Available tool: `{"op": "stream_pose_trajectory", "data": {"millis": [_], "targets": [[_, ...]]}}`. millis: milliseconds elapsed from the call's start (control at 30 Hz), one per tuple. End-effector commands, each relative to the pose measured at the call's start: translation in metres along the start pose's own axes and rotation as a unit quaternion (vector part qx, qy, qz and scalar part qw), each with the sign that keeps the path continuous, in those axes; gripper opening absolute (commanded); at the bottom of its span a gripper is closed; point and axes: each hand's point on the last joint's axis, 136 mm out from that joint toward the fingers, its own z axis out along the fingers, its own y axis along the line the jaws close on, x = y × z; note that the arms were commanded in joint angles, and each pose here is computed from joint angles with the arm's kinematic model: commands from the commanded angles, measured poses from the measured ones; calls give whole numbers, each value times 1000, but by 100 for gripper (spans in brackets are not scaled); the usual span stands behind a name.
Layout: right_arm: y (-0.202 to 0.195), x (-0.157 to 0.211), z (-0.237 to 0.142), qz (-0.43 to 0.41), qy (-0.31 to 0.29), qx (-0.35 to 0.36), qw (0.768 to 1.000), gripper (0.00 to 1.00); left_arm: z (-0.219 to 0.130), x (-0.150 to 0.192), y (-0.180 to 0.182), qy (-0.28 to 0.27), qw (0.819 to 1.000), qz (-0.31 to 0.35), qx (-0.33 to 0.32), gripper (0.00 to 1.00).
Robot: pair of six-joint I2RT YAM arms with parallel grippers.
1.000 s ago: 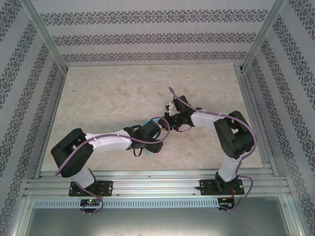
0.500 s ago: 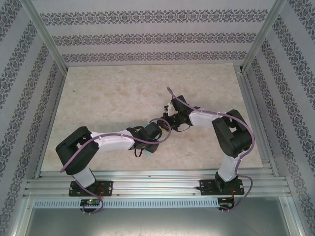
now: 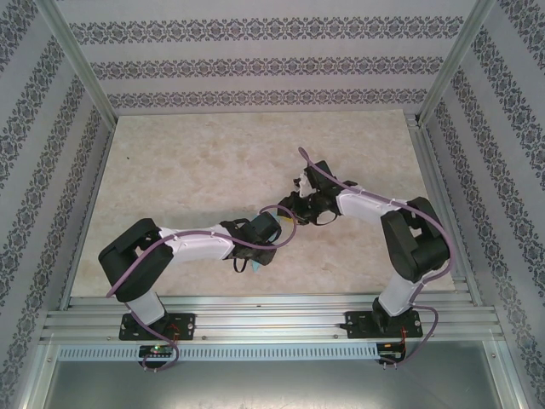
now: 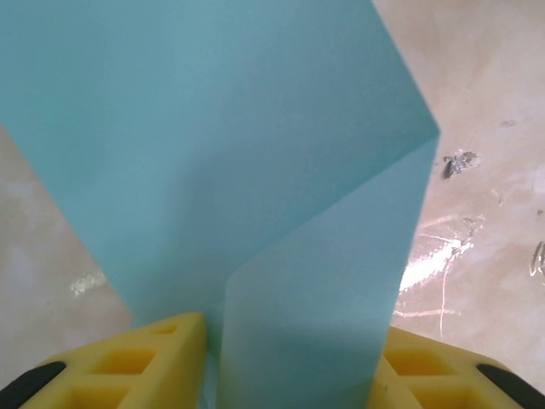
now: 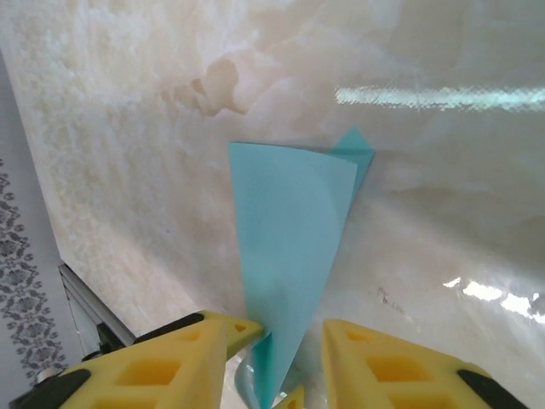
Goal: Fold a paper plane with a square sheet of paper (fold left side to right side)
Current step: Fold the wing for the fifth time at the center of the table.
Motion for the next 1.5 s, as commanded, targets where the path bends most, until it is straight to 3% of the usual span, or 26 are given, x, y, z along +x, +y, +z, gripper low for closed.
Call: {"op": "stream_pose_trajectory", "data": {"millis": [0,633,900,1033,1233,1467], "targets": [[3,11,-9,2,-14,-12,1000,39,1,-4,-11,-2,1000,4,12,46],[-4,29,30,78,-6,-41,996,38,-5,-6,-9,-14,1000,5,9,48],[-10,35,40,112,2,-52,992,28,-6,-7,-8,-17,1000,6,8,48],[-7,33,41,118,3,-62,991,14,-11,-10,-8,-24,1000,8,9,51],[-6,32,39,118,3,-57,991,3,-51,-24,-12,-64,997,13,32,62],[-8,33,38,114,6,-46,992,2,-83,-14,-27,-89,992,1,90,63]]}}
